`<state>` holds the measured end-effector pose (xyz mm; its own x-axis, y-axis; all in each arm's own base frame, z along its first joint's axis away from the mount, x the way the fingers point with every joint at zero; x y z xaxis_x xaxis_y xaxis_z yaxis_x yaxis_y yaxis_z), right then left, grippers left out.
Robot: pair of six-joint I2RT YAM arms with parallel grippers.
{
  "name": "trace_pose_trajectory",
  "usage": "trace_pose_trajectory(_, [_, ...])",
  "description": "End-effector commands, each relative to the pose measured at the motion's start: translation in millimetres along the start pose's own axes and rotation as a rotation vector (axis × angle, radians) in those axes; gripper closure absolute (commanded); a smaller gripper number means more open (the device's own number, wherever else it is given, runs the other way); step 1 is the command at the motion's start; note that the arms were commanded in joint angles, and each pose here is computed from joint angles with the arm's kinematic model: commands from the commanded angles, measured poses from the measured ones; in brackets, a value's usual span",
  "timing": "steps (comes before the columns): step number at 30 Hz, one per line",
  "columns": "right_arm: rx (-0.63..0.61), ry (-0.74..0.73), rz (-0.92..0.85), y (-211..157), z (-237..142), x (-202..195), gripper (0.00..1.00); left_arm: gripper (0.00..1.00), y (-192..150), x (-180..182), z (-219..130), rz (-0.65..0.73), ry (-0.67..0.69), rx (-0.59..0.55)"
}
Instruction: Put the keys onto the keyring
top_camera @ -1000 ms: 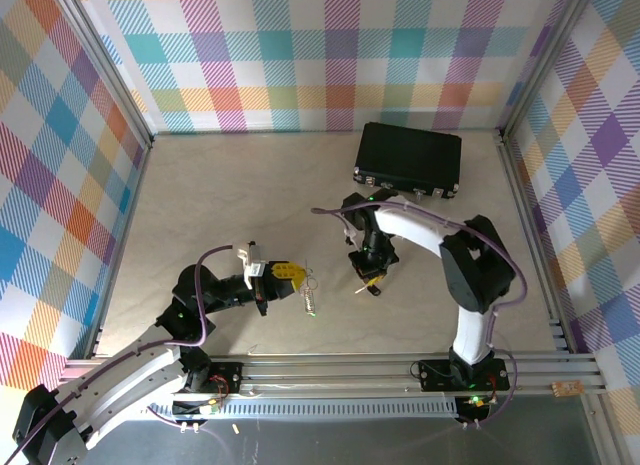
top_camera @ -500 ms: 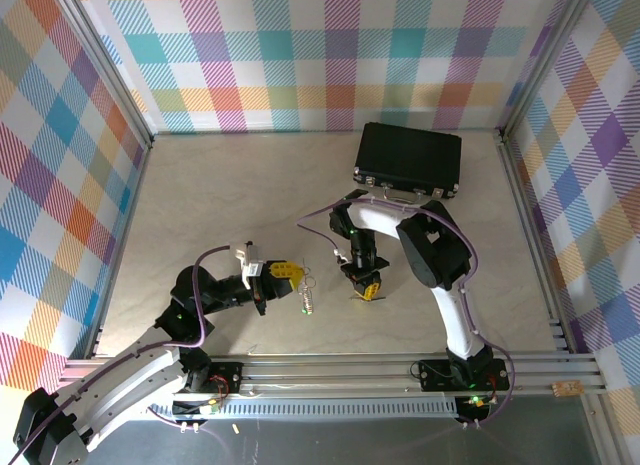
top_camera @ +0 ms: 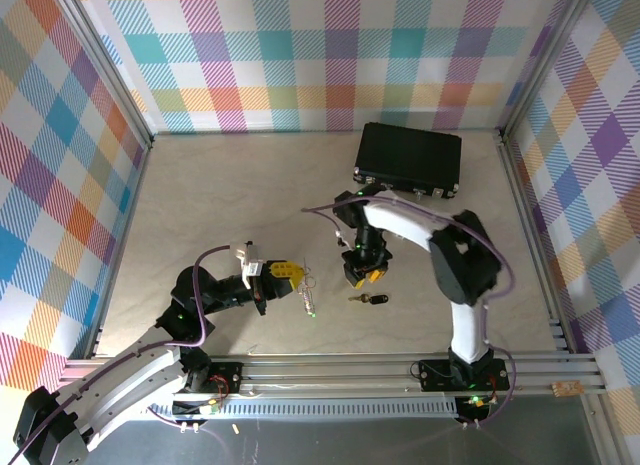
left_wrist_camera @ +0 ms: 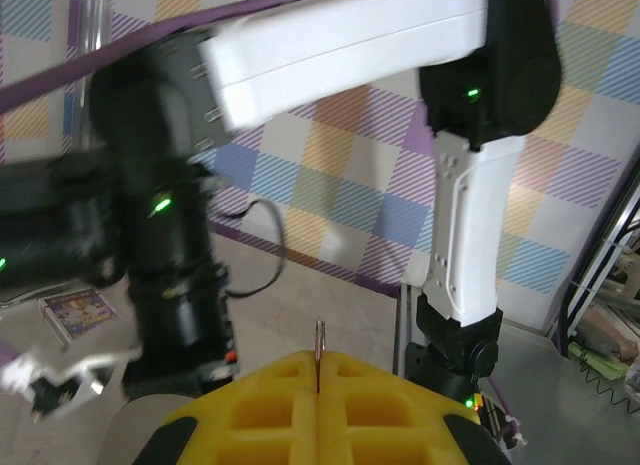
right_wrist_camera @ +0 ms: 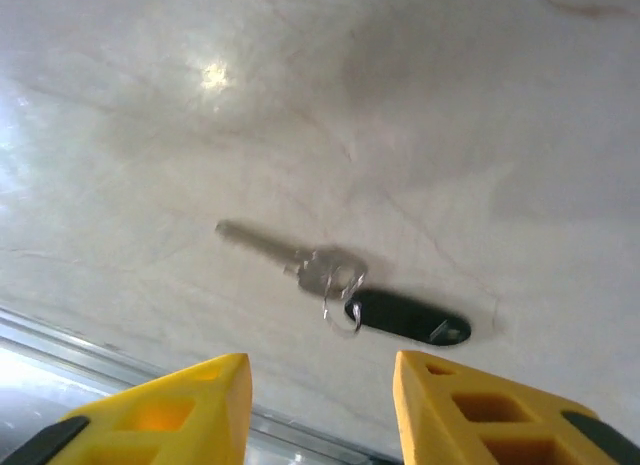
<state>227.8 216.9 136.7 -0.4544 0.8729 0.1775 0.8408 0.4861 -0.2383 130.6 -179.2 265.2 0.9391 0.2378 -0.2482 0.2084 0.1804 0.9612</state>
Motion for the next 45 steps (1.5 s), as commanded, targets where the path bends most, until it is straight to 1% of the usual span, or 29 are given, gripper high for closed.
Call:
trace_pose_trajectory(1, [-0.129,0.060,0.124,-18,-8,5,0.55,1.00,10,-4,-1,0.033,-0.029,-0.059])
trace_pose_trajectory(5, [-0.266,0.126,0.211,-35,8,0,0.54,1.00,12,-5,-1,0.026,-0.049,-0.069])
trace_pose_trajectory(8, [-0.382,0.172,0.200,-40,16,-3,0.53,1.00,13,-6,-1,0.026,-0.055,-0.075])
trace_pose_trajectory(11, [-0.484,0.165,0.191,-40,20,-8,0.51,1.00,15,-7,-1,0.027,-0.058,-0.081])
trace_pose_trajectory(16, [-0.570,0.181,0.183,-34,33,-15,0.46,1.00,14,-6,0,0.023,-0.062,-0.077])
trace_pose_trajectory(20, [-0.549,0.177,0.160,-32,43,-16,0.47,1.00,14,-6,0,0.026,-0.064,-0.080])
trace_pose_trajectory(26, [-0.527,0.200,0.132,-43,46,-14,0.49,1.00,14,-6,0,0.026,-0.062,-0.085])
trace_pose_trajectory(32, [-0.507,0.162,0.135,-53,50,-17,0.51,1.00,16,-6,0,0.023,-0.065,-0.094])
trace_pose_trajectory(45, [-0.460,0.144,0.064,-49,58,-12,0.61,1.00,16,-5,-1,0.018,-0.063,-0.100])
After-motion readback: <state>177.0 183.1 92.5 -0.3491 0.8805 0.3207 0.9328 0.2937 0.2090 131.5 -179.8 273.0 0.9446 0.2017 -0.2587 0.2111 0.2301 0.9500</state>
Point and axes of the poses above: each hand's point on the last joint's axis, 136 mm out from that joint toward the fingers, its own z axis out along the fingers, its own x axis along the line the jaws close on, y = z × x, the point moved 7 cm from there along -z, back along the fingers
